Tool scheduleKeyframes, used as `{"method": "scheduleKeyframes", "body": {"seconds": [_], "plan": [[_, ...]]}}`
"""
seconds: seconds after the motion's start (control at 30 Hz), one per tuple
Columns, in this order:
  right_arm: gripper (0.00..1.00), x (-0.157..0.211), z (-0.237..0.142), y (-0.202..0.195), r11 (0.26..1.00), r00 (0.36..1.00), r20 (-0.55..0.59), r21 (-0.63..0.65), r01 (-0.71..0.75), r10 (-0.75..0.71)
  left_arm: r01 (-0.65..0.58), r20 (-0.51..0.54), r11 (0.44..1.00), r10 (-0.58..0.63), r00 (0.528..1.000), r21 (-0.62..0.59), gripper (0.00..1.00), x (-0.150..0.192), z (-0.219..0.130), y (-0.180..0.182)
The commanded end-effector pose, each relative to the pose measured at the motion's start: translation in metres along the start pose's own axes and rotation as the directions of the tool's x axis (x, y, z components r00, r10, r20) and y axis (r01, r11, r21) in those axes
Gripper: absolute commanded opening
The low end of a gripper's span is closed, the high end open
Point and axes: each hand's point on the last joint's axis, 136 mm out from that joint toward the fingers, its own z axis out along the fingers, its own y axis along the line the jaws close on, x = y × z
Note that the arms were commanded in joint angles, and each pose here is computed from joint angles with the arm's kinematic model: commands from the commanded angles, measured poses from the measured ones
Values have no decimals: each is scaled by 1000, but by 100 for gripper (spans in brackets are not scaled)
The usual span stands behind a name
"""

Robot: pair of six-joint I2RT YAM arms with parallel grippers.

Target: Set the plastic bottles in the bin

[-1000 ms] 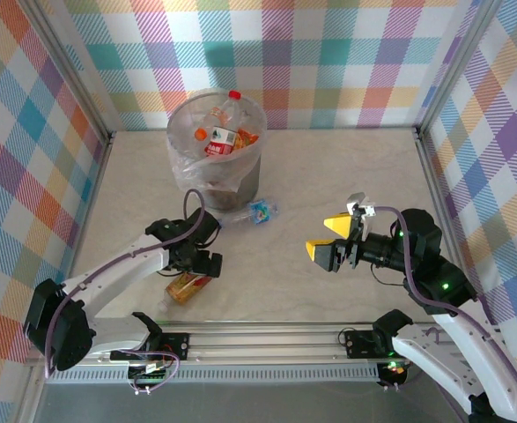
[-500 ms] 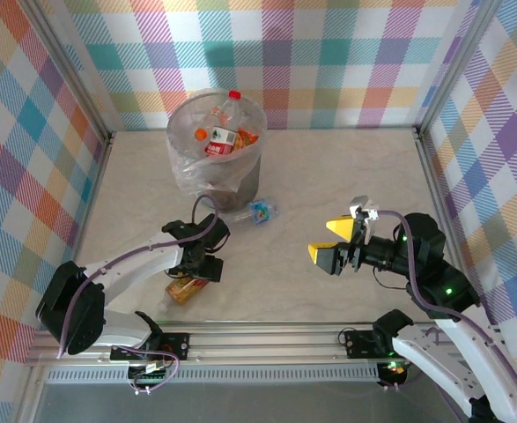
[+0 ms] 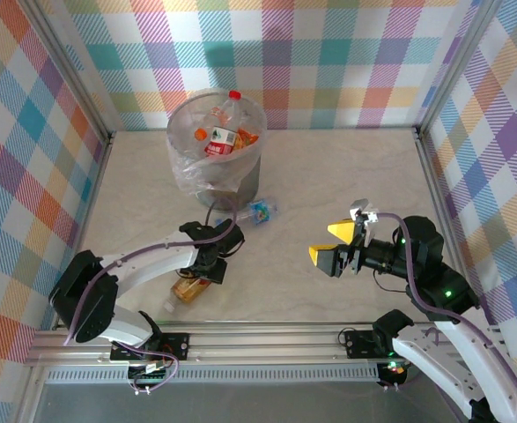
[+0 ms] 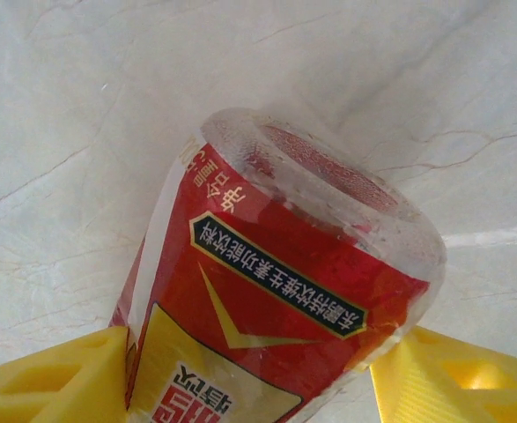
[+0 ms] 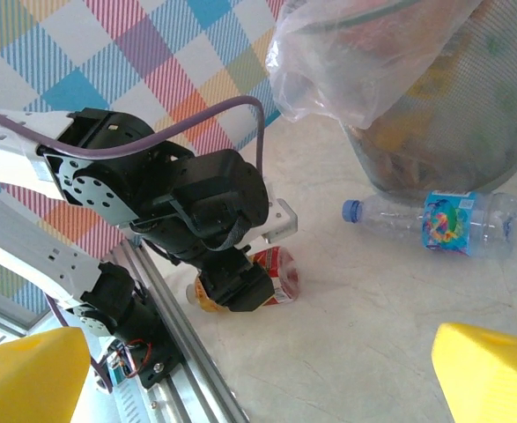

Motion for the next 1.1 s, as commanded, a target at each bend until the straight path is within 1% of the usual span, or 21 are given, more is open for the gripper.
{"method": "scheduleKeyframes", "body": {"seconds": [0.0, 0.2, 0.3, 0.37, 0.53, 0.6, 0.77, 0.9, 1.07], "plan": [[100, 2, -2, 0, 1000, 1000, 8, 3, -6, 6, -29, 38, 985, 23, 999, 171, 50, -22, 9, -59], [100, 3, -6, 0, 1000, 1000, 16, 17, -7, 6, -91, 74, 977, 78, 994, 193, 51, -56, 3, -103], [100, 6, -7, -2, 1000, 1000, 12, 26, -9, 9, -133, 84, 972, 119, 989, 192, 55, -66, 3, -125], [100, 9, -8, -4, 999, 1000, 13, 35, -12, 12, -156, 76, 972, 145, 987, 173, 59, -70, 7, -131], [100, 11, -11, -6, 999, 1000, 12, 53, -9, 8, -203, 73, 963, 192, 979, 177, 71, -71, 8, -135], [100, 13, -11, -7, 998, 1000, 8, 57, -9, 8, -230, 83, 955, 217, 973, 188, 79, -69, 3, -134], [100, 17, -9, -9, 998, 1000, -1, 52, -19, 19, -317, 86, 920, 305, 948, 230, 92, -52, -3, -127], [100, 17, -9, -8, 999, 1000, 2, 50, -22, 22, -334, 79, 909, 324, 943, 249, 94, -43, -1, -114], [100, 17, -9, -8, 999, 1000, 0, 47, -26, 26, -322, 70, 910, 315, 946, 262, 94, -37, -4, -109]]}}
